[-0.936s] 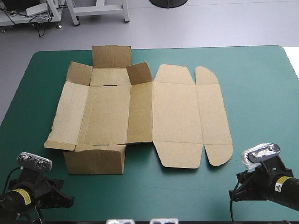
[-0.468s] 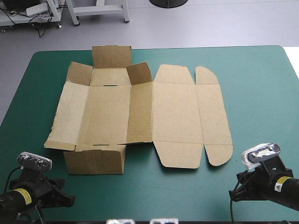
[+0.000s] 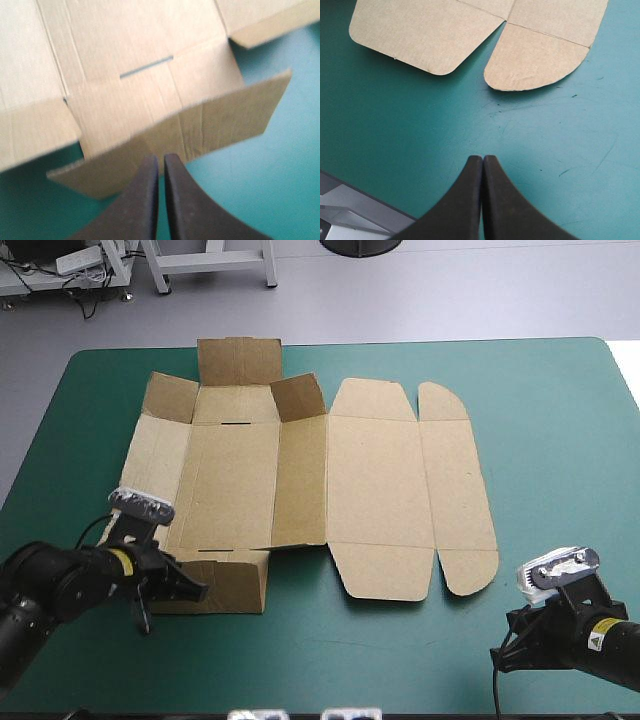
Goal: Fold the box
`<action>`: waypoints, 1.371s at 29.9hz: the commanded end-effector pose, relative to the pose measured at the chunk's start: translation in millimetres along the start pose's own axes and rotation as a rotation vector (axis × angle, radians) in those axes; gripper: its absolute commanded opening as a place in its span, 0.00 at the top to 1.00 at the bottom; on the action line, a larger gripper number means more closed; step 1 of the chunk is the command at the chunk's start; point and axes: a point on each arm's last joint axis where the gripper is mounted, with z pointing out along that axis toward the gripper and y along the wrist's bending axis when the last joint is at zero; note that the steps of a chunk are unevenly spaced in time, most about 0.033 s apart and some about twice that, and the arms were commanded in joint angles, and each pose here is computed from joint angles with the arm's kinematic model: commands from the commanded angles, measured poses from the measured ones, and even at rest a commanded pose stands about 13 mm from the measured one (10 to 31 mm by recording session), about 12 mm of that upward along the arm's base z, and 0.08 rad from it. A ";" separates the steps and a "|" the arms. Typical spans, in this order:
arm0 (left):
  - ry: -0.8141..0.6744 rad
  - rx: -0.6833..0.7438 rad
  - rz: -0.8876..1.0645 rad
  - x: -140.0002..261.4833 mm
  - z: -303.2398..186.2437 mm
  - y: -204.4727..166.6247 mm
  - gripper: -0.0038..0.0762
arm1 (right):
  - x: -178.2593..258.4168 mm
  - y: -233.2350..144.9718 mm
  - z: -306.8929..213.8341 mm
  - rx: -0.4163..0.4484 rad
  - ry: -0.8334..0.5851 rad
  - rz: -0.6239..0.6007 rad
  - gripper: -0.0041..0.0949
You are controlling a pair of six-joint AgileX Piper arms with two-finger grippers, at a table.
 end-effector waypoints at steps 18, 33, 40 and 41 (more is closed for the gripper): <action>-0.026 0.176 -0.261 -66.0 -4.1 126.7 0.66 | -14.0 1.1 -6.0 0.002 -0.127 -0.034 0.98; 0.110 0.261 -0.590 -38.4 74.2 228.3 0.47 | -13.5 1.7 -5.9 0.000 -0.122 -0.104 0.98; 0.127 0.273 -0.593 -46.6 95.0 252.7 0.47 | -14.1 4.8 -6.0 -0.036 -0.130 -0.088 0.98; 0.122 0.273 -0.593 -48.7 96.9 256.1 0.47 | -14.1 5.2 -6.1 -0.040 -0.131 -0.086 0.98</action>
